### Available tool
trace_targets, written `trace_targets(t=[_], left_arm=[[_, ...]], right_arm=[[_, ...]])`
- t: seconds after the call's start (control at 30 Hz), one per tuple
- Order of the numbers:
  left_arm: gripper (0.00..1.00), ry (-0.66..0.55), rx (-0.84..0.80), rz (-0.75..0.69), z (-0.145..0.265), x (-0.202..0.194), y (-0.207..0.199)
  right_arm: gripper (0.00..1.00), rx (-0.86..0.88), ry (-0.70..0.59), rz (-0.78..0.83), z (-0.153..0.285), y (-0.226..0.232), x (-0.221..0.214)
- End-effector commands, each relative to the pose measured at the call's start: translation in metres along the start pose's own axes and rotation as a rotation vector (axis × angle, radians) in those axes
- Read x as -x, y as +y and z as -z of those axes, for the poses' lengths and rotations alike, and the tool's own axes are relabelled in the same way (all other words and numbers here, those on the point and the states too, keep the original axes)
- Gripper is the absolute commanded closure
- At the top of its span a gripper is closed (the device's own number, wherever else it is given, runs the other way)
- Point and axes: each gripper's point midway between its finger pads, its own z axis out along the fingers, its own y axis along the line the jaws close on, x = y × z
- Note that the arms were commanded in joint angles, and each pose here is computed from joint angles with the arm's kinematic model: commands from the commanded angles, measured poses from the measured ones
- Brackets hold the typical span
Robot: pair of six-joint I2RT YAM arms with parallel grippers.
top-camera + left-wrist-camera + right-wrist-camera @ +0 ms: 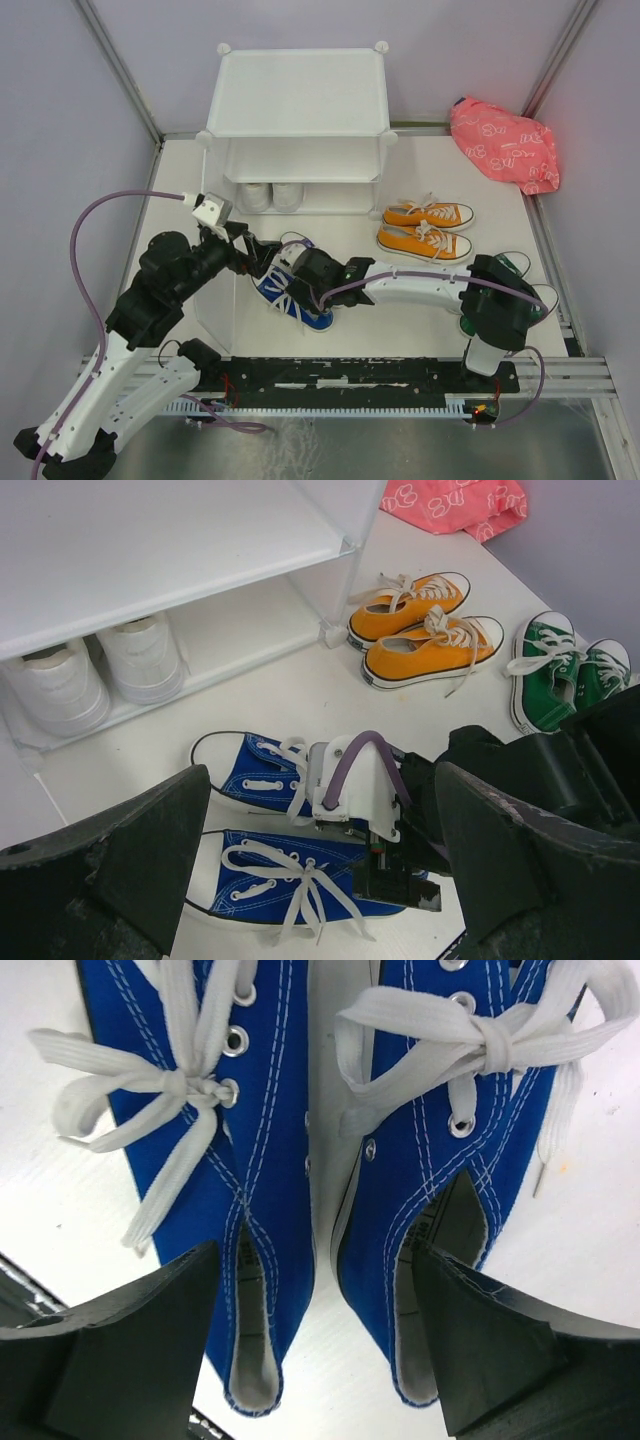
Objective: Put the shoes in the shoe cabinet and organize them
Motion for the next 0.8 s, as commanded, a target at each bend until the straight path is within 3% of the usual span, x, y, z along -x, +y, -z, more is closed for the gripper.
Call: trace_targets(t=[0.0,0.2,0.33,0.4,0.43,0.5,0.6,0.67,0.77], left_arm=[[0.01,-0.029,0.005,0.016,0.002,0.008,0.0],[0.01,-0.022,0.007,0.013,0.001,0.006,0.0],[0.01,-0.018,0.008,0.012,0.0,0.004,0.001],[0.01,-0.018,0.01,0.01,0.0,0.004,0.001],[0.01,-0.017,0.01,0.01,0.0,0.004,0.001],[0.01,-0.021,0.012,0.01,0.001,0.004,0.002],[0.01,-0.025,0.018,0.009,0.003,0.004,0.003],[0.01,-0.028,0.021,0.008,0.004,0.005,0.003],[0.01,-0.038,0.018,0.009,0.006,0.008,0.002]], right_arm=[[0.16,-0.05,-0.005,0.022,-0.014,-0.008,0.0],[0.24,-0.223,-0.02,-0.026,-0.031,-0.037,-0.008],[0.32,-0.216,0.013,-0.026,-0.046,-0.036,-0.019],[0.44,-0.198,0.046,-0.023,-0.056,-0.032,-0.027],[0.58,-0.193,0.057,-0.027,-0.059,-0.031,-0.03],[0.74,-0.2,0.07,-0.042,-0.062,-0.032,-0.033],[0.92,-0.216,0.072,-0.06,-0.057,-0.037,-0.032],[0.98,-0.215,0.042,-0.081,-0.046,-0.04,-0.022],[0.98,-0.234,-0.019,-0.142,-0.017,-0.052,0.003]])
